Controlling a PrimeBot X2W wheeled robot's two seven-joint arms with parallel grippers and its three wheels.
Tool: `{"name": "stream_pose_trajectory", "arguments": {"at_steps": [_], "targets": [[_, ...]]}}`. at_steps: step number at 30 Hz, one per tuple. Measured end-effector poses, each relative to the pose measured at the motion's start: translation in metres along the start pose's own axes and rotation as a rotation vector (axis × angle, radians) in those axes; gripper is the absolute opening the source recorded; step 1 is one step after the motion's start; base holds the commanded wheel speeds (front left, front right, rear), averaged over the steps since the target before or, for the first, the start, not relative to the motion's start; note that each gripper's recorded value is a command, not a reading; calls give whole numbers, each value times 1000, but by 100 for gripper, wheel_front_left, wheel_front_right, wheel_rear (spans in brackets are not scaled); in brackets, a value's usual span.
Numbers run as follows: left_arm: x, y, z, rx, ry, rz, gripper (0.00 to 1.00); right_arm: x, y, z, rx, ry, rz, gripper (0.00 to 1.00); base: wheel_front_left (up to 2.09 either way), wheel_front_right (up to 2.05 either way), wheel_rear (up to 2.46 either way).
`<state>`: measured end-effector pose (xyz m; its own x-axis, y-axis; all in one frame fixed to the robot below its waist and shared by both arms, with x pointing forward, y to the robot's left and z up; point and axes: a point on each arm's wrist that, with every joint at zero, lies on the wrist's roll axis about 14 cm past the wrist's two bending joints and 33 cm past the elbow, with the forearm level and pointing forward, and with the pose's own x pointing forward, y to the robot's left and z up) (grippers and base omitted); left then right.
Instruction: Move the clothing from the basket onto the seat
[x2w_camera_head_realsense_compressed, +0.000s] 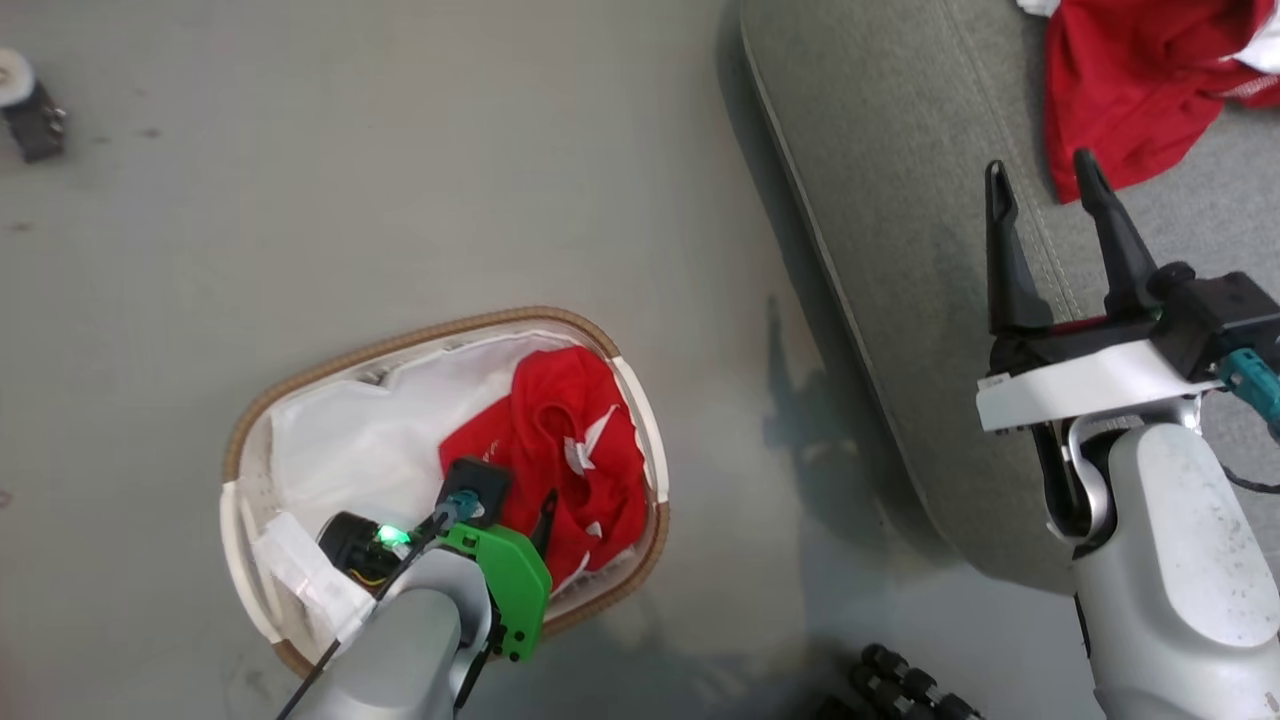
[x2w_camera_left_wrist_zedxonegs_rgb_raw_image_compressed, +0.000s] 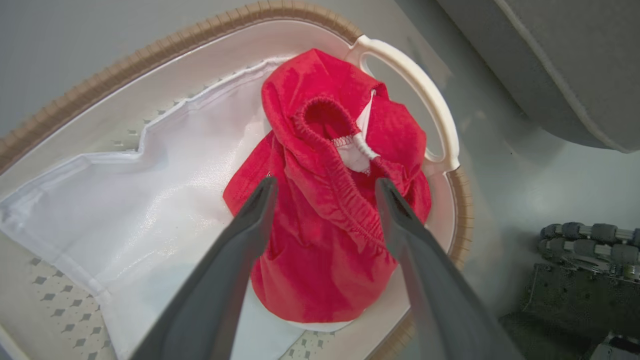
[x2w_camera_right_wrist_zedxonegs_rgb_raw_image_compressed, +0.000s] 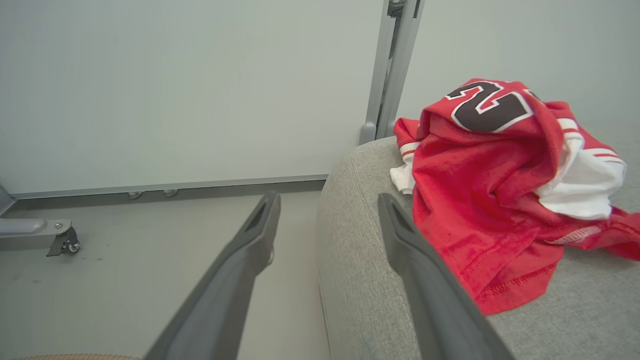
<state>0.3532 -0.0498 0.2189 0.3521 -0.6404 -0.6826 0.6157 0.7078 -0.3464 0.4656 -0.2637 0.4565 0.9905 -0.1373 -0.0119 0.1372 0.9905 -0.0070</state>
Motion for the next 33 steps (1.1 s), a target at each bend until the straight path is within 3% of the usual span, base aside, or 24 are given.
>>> {"name": "stream_pose_trajectory", "arguments": {"at_steps": [9,17,19,20,21,22,23,33], "targets": [[33,-9,-33,-111,101,-66,100,10,-12,-30,-20,61,-27,100,0,0,0],[47,-4,-56,-157,173,-51,100,14,-14,-53,-34,111,-32,100,0,0,0],[47,-1,-63,-174,194,-37,83,14,-14,-57,-35,119,-31,100,0,0,0],[47,1,-65,-179,201,-31,50,15,-14,-58,-35,120,-30,100,0,0,0],[46,2,-66,-182,206,-24,42,15,-13,-58,-34,121,-28,100,0,0,0],[46,4,-67,-185,210,-21,14,15,-12,-58,-33,120,-27,100,0,0,0],[46,4,-67,-190,211,-17,0,16,-12,-58,-33,119,-25,100,0,0,0],[38,11,-45,-221,127,12,0,16,-8,-49,-29,103,-16,100,0,0,0]]}}
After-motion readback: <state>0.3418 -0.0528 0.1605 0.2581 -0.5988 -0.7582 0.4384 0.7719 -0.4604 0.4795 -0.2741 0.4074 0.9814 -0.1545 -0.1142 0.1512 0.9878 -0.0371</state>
